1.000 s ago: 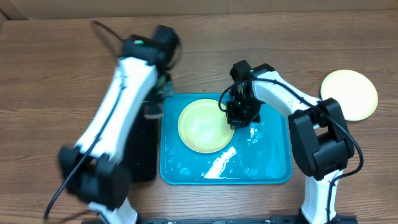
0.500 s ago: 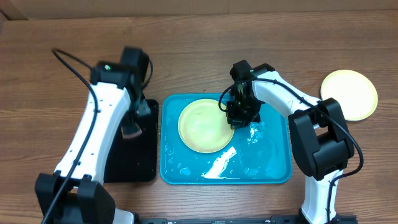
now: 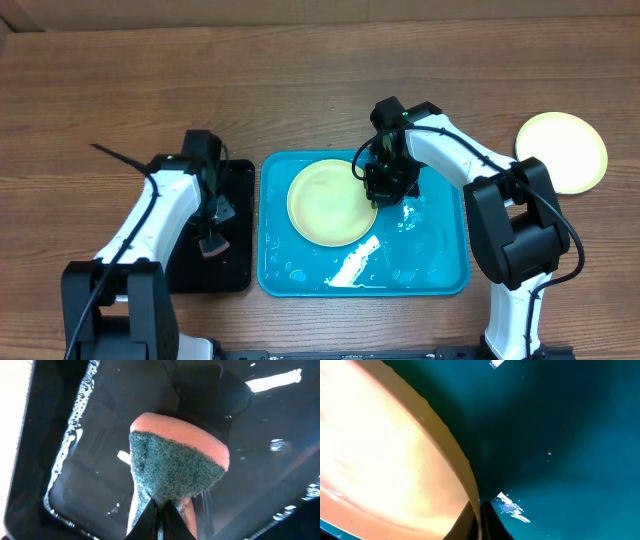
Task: Clean dirty plates on tray and stack at the side
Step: 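Carry the sponge back and drop it on the black tray with the left gripper, then lift the yellow plate off the blue tray with the right gripper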
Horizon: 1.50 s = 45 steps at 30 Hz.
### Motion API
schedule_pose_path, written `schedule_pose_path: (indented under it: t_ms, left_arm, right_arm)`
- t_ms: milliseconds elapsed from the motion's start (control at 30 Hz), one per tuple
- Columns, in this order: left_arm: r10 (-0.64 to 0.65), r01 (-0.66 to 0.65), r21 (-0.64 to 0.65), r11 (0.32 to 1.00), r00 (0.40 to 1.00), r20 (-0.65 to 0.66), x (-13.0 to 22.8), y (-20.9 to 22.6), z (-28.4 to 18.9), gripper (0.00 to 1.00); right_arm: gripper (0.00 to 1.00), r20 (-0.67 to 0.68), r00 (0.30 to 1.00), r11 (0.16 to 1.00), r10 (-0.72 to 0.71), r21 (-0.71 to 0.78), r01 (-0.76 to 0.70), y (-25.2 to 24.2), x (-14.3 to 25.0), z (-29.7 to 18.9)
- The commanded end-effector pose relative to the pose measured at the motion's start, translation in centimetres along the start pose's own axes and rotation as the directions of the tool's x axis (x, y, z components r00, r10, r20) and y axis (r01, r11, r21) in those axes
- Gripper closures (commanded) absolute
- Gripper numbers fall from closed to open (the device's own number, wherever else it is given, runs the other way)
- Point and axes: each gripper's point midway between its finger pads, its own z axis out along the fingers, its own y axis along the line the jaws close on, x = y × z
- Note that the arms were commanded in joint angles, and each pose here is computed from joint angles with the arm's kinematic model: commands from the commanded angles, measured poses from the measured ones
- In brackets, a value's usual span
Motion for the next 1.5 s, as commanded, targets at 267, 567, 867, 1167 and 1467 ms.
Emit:
schedule_pose_path:
  t_ms: [267, 567, 867, 1167, 1467]
  left_arm:
    - [0.056, -0.057, 0.054, 0.997, 0.998, 0.020, -0.2, -0.5, -0.3, 0.24]
    - [0.082, -0.084, 0.063, 0.994, 0.996, 0.038, -0.9, -0.8, -1.3, 0.02]
    - [0.088, -0.095, 0.096, 0.991, 0.994, 0.071, -2.6, -1.5, -4.2, 0.04]
    - [0.094, -0.106, 0.138, 0.985, 0.991, 0.093, -3.6, -2.2, -6.9, 0.00]
    - [0.093, -0.107, 0.157, 0.982, 0.992, 0.090, -3.6, -2.6, -7.1, 0.00]
  right_arm:
    - [0.96, 0.005, 1.000, 0.999, -0.003, 0.040, 0.003, -0.9, -0.1, 0.1]
    - [0.72, 0.074, 0.997, 1.000, -0.029, 0.007, 0.028, -0.1, -1.8, 0.1]
    - [0.96, 0.119, 0.992, 0.999, -0.044, -0.012, 0.046, 0.5, -2.9, 0.0]
    - [0.96, 0.163, 0.984, 0.996, -0.071, 0.063, 0.062, -0.5, -3.4, -1.1]
    - [0.96, 0.296, 0.948, 0.992, -0.118, 0.076, 0.099, 0.5, -2.0, -7.6]
